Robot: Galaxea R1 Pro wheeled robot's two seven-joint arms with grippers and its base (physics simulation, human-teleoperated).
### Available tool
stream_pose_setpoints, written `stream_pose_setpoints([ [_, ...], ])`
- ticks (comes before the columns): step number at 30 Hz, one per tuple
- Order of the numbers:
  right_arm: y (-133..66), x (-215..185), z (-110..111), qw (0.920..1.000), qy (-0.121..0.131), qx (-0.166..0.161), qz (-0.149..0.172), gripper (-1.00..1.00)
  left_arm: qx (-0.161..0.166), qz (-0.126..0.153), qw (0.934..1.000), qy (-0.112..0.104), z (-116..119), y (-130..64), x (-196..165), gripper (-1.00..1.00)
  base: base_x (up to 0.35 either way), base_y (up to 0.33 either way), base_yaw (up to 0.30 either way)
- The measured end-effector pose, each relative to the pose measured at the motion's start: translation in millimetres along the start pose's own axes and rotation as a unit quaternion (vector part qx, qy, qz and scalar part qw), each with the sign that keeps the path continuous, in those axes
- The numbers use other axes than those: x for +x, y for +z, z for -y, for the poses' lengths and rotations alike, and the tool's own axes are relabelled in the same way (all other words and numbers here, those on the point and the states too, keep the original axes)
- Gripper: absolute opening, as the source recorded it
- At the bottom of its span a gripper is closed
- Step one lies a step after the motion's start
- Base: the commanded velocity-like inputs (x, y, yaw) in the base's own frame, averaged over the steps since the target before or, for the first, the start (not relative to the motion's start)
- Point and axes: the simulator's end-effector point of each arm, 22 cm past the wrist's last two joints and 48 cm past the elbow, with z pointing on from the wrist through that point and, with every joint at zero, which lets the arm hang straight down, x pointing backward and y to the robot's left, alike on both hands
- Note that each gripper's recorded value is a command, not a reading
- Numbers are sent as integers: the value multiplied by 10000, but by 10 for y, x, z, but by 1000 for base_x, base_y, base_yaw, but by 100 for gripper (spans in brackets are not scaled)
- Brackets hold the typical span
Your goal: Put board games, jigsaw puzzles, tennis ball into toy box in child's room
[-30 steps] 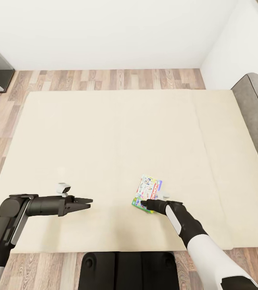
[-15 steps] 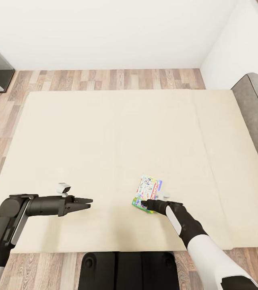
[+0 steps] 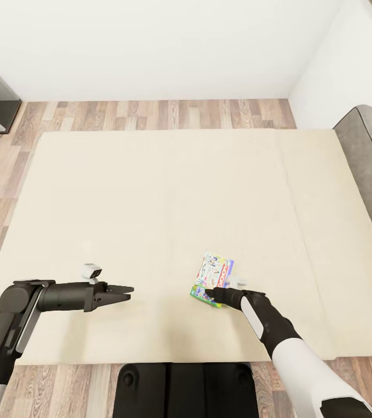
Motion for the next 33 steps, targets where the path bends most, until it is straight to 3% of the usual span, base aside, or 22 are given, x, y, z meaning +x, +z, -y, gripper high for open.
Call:
stream_pose_setpoints([
  [33, -3, -81, 8, 9998, -29, 5, 175, 100, -5, 3, 10000, -1, -3, -7, -1, 100, 0, 0, 0],
])
